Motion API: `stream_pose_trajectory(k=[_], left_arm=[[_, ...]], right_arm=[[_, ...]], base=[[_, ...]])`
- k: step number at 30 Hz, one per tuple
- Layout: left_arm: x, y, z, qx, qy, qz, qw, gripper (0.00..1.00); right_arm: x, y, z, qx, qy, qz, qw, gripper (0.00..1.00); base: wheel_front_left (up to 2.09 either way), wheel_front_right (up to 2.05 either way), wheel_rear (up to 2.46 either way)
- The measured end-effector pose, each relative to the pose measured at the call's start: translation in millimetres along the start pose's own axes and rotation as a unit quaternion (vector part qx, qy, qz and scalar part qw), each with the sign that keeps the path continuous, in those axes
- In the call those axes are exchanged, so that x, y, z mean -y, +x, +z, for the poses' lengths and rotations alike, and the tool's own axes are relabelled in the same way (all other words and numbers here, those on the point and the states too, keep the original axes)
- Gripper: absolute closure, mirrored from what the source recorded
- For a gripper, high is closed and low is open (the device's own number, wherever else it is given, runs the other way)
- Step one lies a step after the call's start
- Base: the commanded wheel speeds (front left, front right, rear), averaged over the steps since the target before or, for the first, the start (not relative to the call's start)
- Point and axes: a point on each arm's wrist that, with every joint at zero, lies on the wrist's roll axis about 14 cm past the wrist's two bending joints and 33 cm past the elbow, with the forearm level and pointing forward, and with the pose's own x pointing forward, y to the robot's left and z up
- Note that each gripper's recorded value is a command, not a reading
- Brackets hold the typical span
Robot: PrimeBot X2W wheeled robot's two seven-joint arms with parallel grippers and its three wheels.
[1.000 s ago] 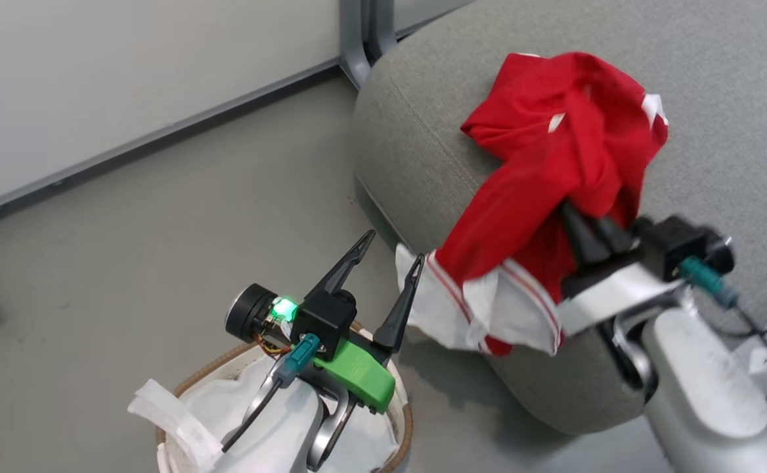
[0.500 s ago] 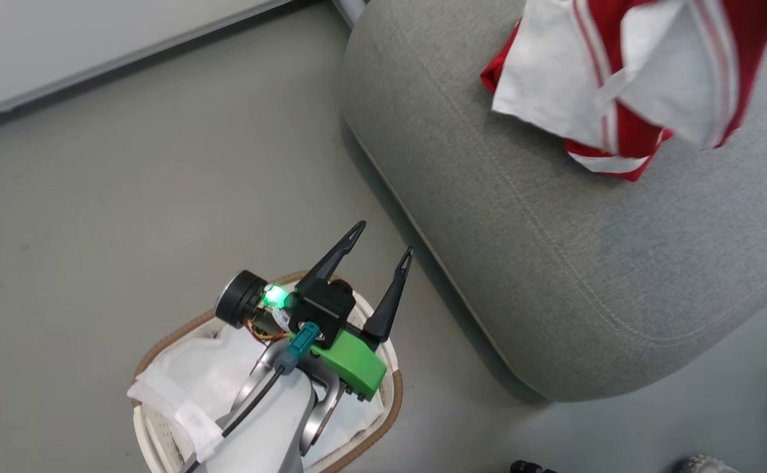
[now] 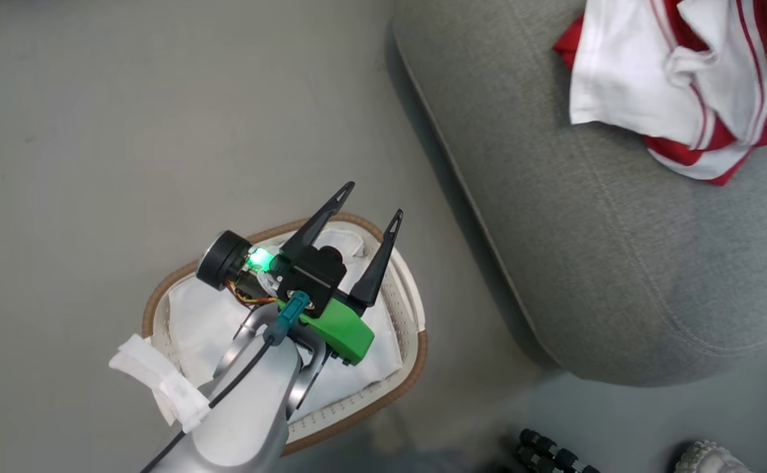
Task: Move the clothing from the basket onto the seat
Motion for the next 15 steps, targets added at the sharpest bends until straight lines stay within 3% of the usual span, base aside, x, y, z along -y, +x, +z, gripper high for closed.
stream_pose_trajectory(k=[4, 5, 6, 7, 15], left_arm=[[-15.5, -5.5, -12.6, -0.011, -0.007, 0.019, 1.0, 0.0], [-18.8, -6.8, -15.0, -0.013, -0.008, 0.023, 1.0, 0.0], [-22.1, -8.1, -16.7, -0.014, -0.009, 0.027, 0.999, 0.0], [-24.5, -9.4, -17.8, -0.016, -0.009, 0.031, 0.999, 0.0], [-28.1, -15.7, -3.1, -0.006, -0.002, 0.045, 0.999, 0.0]], right_arm=[[-18.9, -2.6, -49.3, -0.058, 0.019, 0.003, 0.998, 1.0], [-24.7, -3.9, -58.5, -0.068, 0.022, 0.006, 0.997, 0.77], [-29.5, -5.3, -65.8, -0.075, 0.024, 0.008, 0.997, 0.34], [-33.3, -6.4, -70.5, -0.08, 0.026, 0.01, 0.996, 0.0], [-54.6, -31.3, -81.8, -0.094, 0.037, 0.035, 0.994, 0.0]], base=[[0.0, 0.0, 0.0], [0.0, 0.0, 0.0], [0.0, 0.0, 0.0], [0.0, 0.0, 0.0], [0.0, 0.0, 0.0]])
